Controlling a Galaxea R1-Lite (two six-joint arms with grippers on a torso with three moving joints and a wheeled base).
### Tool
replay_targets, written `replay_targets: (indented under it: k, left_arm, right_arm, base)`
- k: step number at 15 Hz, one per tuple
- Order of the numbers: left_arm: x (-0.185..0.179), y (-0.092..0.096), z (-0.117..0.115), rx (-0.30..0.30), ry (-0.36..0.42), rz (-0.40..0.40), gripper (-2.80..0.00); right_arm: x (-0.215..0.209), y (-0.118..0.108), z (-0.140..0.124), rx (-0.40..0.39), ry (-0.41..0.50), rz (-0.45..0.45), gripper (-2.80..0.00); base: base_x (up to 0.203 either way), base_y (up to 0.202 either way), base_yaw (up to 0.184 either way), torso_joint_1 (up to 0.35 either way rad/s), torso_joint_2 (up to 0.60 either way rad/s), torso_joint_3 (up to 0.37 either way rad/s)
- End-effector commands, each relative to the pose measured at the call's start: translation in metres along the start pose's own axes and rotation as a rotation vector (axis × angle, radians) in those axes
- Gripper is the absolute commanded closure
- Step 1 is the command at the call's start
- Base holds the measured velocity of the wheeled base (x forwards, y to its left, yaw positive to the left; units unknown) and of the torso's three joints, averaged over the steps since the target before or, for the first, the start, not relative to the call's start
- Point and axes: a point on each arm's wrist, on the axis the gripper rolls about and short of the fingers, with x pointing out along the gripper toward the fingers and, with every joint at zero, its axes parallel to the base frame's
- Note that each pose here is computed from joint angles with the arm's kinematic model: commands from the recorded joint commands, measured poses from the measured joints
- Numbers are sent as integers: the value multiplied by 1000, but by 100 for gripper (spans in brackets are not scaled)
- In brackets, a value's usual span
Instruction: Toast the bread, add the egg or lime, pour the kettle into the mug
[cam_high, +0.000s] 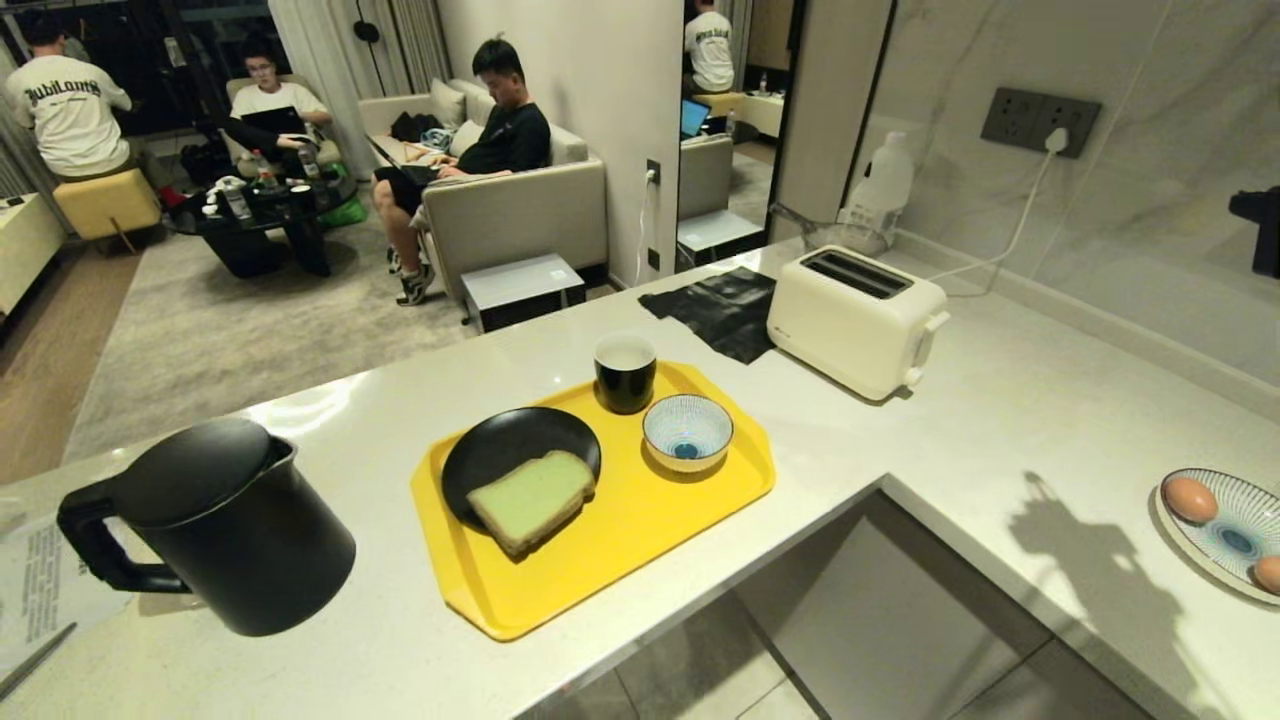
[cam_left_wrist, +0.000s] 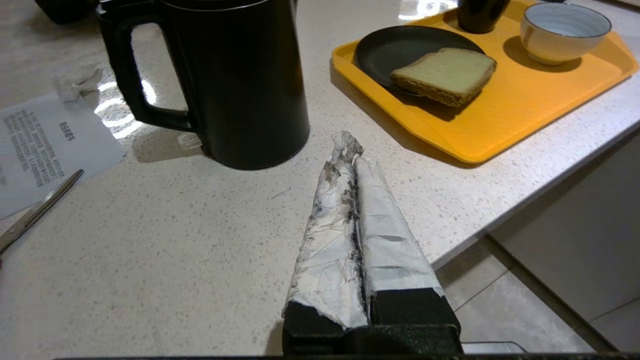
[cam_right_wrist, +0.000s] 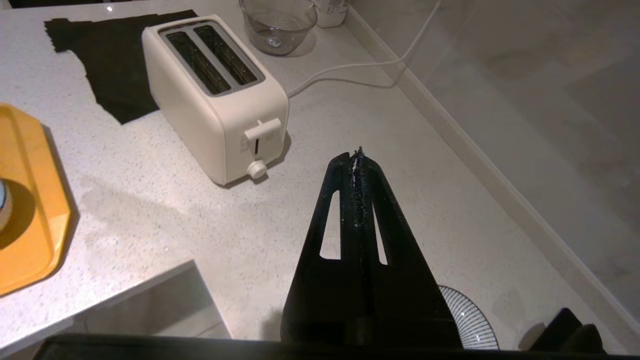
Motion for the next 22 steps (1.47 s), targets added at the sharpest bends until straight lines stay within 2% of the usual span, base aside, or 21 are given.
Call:
replay_targets:
  k: [1, 11, 14, 22]
  left_arm:
    - [0, 0, 0, 1, -3, 0, 0]
    - [0, 0, 0, 1, -4, 0, 0]
    - [0, 0, 0, 1, -3, 0, 0]
    - [0, 0, 0, 1, -3, 0, 0]
  right_arm:
    - [1, 0, 0, -2, 0, 0, 0]
    - [6, 1, -5, 1, 24, 0, 0]
    - [7, 1, -9, -31, 50, -57, 0]
    - [9, 1, -11, -27, 60, -58, 0]
  base:
    - [0, 0, 0, 0, 0, 0]
    - [0, 0, 0, 0, 0, 0]
    - [0, 0, 0, 0, 0, 0]
    - [1, 1, -7, 0, 1, 0]
